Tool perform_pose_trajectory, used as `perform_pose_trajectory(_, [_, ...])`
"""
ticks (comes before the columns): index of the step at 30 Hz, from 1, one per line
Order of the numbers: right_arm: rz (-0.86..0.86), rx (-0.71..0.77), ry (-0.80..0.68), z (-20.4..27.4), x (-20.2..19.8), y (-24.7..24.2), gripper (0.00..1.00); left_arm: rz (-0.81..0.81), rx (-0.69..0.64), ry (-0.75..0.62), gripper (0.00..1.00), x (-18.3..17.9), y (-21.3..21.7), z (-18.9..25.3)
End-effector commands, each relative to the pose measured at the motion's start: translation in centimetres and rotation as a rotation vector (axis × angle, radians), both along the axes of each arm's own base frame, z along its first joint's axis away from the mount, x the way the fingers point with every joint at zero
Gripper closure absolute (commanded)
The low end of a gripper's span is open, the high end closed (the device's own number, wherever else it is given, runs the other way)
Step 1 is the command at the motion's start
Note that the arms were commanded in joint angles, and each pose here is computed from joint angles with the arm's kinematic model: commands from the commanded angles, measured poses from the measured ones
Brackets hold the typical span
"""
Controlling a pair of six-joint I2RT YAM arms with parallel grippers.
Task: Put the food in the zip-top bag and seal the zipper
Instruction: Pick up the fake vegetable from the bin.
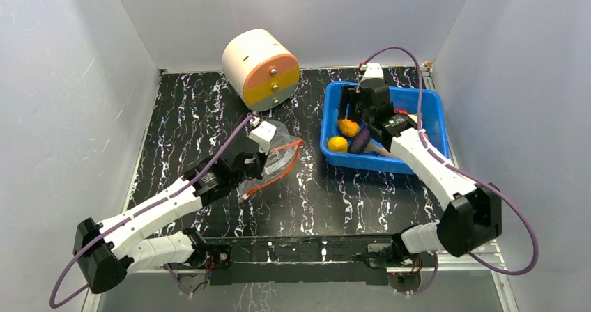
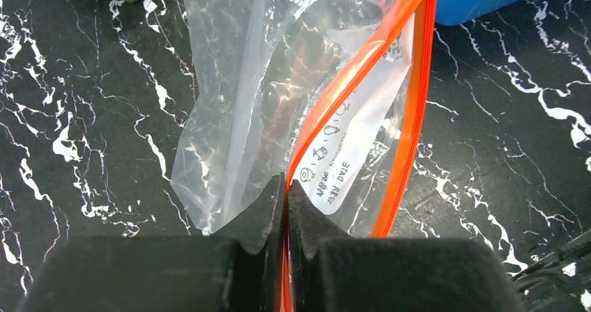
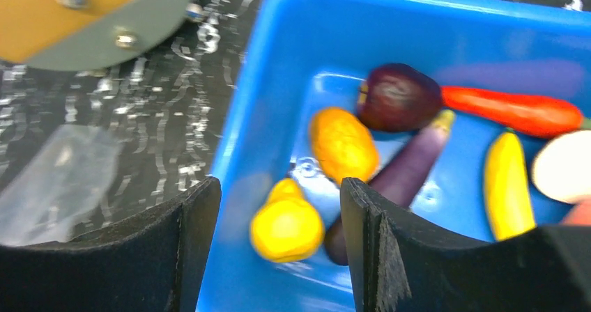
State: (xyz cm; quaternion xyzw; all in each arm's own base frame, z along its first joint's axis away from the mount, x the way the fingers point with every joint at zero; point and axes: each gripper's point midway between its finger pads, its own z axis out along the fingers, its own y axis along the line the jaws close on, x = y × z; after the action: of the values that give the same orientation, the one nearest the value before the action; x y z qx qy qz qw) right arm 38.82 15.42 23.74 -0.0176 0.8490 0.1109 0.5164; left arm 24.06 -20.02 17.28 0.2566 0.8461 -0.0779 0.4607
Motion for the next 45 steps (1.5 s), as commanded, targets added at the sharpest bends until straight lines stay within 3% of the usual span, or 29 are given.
perform_pose_trajectory(1, [-0.079, -0.121, -0.002, -1.6, 2.2, -3.4, 0.38, -0.013, -0.082, -0.06, 1.0, -0.3, -0.1, 2.1])
perform_pose_trajectory(7, [-0.221, -0.145, 0.021, -3.7, 5.9, -5.9, 0.35, -0.005, -0.054, -0.115, 1.0, -0.4, 1.3, 3.3])
perform_pose_trajectory(16, [-0.405, -0.14, 0.025, -6.2, 9.0, -8.9, 0.03, -0.033, -0.023, -0.125, 1.0, -1.3, 2.4, 3.0])
perform_pose_trajectory(27, [-0.393, 0.006, 0.009, -8.0, 11.4, -9.3, 0.02, -0.06, -0.025, -0.112, 1.0, -1.6, 2.1, 2.7])
perform_pose_trajectory(32, [-0.388, 0.073, 0.075, -11.4, 12.4, -10.0, 0.02, -0.065, -0.02, -0.106, 1.0, -1.8, 2.1, 2.5])
perform_pose_trajectory(45, [-0.277, 0.116, 0.132, -14.8, 13.1, -9.7, 0.05, -0.06, -0.02, -0.117, 1.0, -1.8, 2.4, 2.8])
